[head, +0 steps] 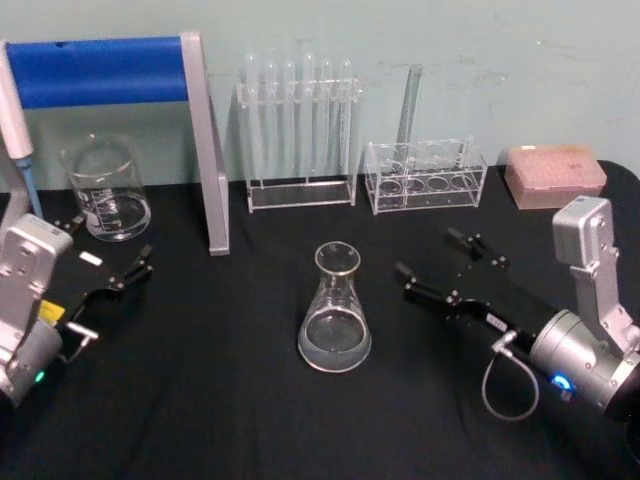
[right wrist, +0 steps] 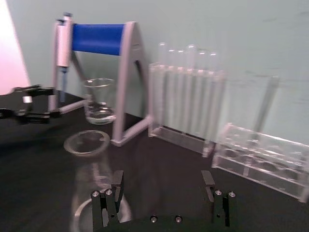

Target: Grasp the erlenmeyer flask with one hand, shake it three times, then place it back.

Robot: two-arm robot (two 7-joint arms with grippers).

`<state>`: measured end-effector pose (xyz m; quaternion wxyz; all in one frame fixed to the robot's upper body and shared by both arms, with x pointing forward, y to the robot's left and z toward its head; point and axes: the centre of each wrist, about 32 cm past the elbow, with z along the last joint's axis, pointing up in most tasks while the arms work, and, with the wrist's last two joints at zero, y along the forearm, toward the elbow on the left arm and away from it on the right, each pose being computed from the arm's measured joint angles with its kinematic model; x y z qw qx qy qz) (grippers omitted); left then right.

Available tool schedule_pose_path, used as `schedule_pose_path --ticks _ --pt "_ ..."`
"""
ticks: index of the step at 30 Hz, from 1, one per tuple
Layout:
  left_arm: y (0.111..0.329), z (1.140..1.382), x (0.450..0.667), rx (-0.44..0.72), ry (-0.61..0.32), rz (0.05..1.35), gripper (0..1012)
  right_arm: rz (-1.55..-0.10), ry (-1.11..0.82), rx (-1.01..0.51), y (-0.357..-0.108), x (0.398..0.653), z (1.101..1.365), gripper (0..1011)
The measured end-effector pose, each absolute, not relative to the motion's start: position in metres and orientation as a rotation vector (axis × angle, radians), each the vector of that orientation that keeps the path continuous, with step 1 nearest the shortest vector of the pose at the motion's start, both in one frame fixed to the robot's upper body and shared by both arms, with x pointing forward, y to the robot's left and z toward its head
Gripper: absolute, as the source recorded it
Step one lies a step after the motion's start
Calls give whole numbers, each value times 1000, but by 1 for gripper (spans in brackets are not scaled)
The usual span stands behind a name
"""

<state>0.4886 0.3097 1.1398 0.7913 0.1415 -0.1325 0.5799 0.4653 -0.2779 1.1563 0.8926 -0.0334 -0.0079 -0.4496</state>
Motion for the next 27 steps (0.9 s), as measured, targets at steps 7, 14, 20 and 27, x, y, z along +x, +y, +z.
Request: schedule_pose_path --ticks 7,14,20,27 --pt "310 1140 489 304 -285 1248 1001 -851 11 -65 -268 461 1155 1000" --pt "310 1140 489 305 -285 1248 1001 -794 29 -64 -262 459 1154 1000" --pt "310 1140 489 304 -285 1248 1001 -774 28 -68 -258 461 1153 1000" --pt "310 1140 489 304 -285 1248 1001 -758 6 -83 -249 468 1150 1000"
